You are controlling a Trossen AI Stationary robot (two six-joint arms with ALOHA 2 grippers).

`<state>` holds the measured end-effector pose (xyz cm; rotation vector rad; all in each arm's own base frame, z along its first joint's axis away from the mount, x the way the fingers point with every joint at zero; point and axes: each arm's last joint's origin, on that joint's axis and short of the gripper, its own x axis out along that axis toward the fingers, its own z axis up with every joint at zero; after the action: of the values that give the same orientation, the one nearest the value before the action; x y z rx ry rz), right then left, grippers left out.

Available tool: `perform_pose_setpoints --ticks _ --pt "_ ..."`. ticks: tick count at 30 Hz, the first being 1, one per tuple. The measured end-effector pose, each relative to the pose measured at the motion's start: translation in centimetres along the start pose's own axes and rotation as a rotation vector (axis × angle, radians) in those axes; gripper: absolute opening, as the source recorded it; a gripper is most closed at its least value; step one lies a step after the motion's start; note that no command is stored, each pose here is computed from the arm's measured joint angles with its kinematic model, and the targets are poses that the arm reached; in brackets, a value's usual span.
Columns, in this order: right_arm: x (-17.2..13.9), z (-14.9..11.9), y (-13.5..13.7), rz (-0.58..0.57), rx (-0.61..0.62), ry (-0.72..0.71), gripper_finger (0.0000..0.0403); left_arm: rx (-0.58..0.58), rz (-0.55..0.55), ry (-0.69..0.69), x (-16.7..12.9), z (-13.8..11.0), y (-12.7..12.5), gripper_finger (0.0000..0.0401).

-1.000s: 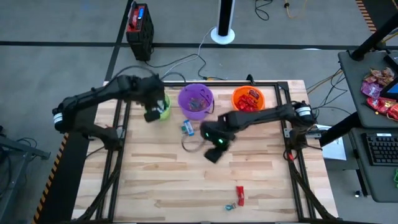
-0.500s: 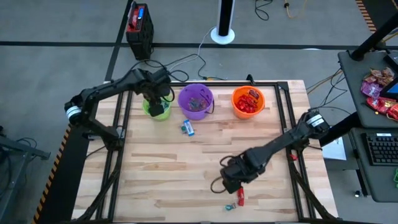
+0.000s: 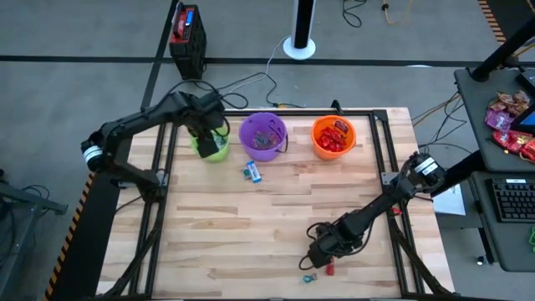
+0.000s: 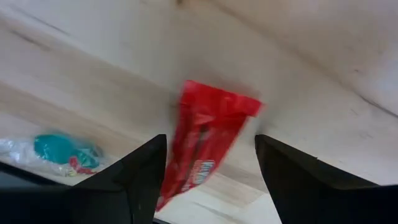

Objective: Sort candy by brand, put in halloween buckets
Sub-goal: Put the red chocolate into the orange bucket

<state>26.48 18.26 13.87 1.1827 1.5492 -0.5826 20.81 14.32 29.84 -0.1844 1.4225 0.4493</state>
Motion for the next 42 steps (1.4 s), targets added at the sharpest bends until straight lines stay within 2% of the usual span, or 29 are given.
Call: perform_pose_setpoints --ticks 3,5,7,14,17,19,22,28,31,35,39,42 --pt "0.2 0.1 -0.3 -0.004 -0.026 -0.011 0.0229 -0.102 -0.005 0.008 -2.5 -1.2 -0.5 0.0092" --pt "0.2 0.2 -0.4 -0.006 -0.047 -0.022 0.0208 -0.167 -0.01 -0.04 -4.8 -2.2 -1.1 0.009" --pt "0.2 0.3 -0.4 -0.011 -0.066 -0.031 0.0179 -0.201 -0.052 -0.147 -7.5 -3.3 -2.0 0.0088" --pt "-0.7 1.1 0.6 0.032 -0.148 -0.104 0.0073 -0.193 -0.349 -0.629 -15.8 -7.5 -5.9 0.0084" --pt "-2.2 2.0 1.5 0.07 -0.199 -0.132 0.0055 -0.177 -0.367 -0.814 -17.4 -9.0 -7.5 0.0084" --pt "-4.6 2.7 2.3 0.13 -0.252 -0.152 0.0052 -0.181 -0.317 -0.891 -17.3 -9.6 -8.6 0.0084" --pt "-8.8 4.2 2.9 0.194 -0.31 -0.264 0.0053 -0.172 -0.239 -0.983 -16.2 -10.0 -10.8 0.0084" --pt "-18.7 7.8 1.8 0.266 -0.378 -0.55 0.0053 -0.139 -0.291 -1.038 -12.0 -9.1 -16.3 0.0084" --pt "-22.8 9.8 -0.1 0.194 -0.387 -0.672 0.0053 -0.182 -0.357 -0.994 -9.7 -8.5 -18.5 0.0084" --pt "-27.5 12.0 -2.7 0.058 -0.388 -0.78 0.0053 -0.216 -0.488 -0.833 -7.1 -7.5 -21.2 0.0084" --pt "-29.7 14.3 -5.5 -0.104 -0.409 -0.769 0.0054 -0.234 -0.629 -0.647 -5.1 -6.1 -24.1 0.0084" --pt "-30.2 15.6 -7.6 -0.229 -0.398 -0.715 0.0058 -0.23 -0.685 -0.525 -4.0 -5.0 -26.4 0.0084"
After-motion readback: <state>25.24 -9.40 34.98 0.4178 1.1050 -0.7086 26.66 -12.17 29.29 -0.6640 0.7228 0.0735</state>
